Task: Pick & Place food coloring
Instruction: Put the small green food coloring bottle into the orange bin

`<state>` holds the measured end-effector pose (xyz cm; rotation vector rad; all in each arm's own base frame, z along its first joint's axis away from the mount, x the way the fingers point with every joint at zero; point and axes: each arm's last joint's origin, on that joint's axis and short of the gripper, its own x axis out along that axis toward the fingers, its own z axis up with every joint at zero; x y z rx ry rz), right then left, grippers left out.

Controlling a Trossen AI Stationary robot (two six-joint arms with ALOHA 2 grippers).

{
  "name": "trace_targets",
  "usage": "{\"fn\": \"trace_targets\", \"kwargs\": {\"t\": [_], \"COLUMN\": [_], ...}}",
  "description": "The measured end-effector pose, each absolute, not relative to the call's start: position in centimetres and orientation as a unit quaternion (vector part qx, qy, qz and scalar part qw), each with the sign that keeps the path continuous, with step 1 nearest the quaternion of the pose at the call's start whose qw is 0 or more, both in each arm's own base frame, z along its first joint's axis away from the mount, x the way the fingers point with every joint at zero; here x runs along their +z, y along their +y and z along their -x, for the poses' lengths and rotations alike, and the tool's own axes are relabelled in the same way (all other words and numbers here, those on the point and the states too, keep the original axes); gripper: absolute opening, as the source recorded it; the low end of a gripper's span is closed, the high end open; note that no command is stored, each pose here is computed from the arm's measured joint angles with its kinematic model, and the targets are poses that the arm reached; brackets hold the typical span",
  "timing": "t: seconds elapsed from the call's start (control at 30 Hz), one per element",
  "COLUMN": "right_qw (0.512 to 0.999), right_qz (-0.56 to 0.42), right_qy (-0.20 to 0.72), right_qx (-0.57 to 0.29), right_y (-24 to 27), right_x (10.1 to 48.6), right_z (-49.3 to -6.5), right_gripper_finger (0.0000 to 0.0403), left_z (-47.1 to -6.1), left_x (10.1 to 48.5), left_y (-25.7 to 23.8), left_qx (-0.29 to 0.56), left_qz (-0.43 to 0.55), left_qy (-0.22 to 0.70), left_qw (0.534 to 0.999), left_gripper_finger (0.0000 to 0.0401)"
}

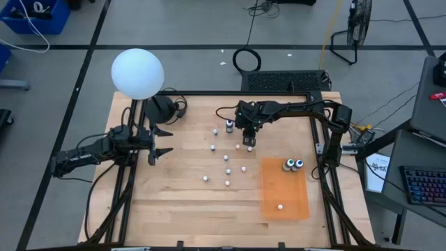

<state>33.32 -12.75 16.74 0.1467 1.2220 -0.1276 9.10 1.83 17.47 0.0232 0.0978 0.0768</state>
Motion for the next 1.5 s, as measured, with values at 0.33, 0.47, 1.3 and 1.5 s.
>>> {"fn": "trace_targets", "kwargs": {"t": [0.33, 0.47, 1.3, 1.5], "right_qw": [0.812, 0.812, 0.818, 0.819], "right_qz": [-0.071, -0.071, -0.061, -0.058], "right_qy": [0.576, 0.577, 0.569, 0.569], "right_qx": [-0.06, -0.06, -0.056, -0.054], "right_y": [-12.7, -12.7, -12.5, -12.5], "right_x": [16.7, 16.3, 15.1, 15.1], "right_z": [-33.2, -33.1, -32.7, -32.7], "right_gripper_finger": [0.012, 0.0117, 0.0114, 0.0114], "left_z": [-9.1, -9.1, -9.1, -9.1], "left_x": [17.5, 17.5, 17.5, 17.5], "left_y": [1.8, 1.8, 1.8, 1.8], "left_qx": [0.038, 0.038, 0.038, 0.038], "left_qz": [-0.012, -0.011, -0.012, -0.012], "left_qy": [0.049, 0.049, 0.049, 0.049], "left_qw": [0.998, 0.998, 0.998, 0.998], "left_gripper_finger": [0.0299, 0.0299, 0.0299, 0.0299]}}
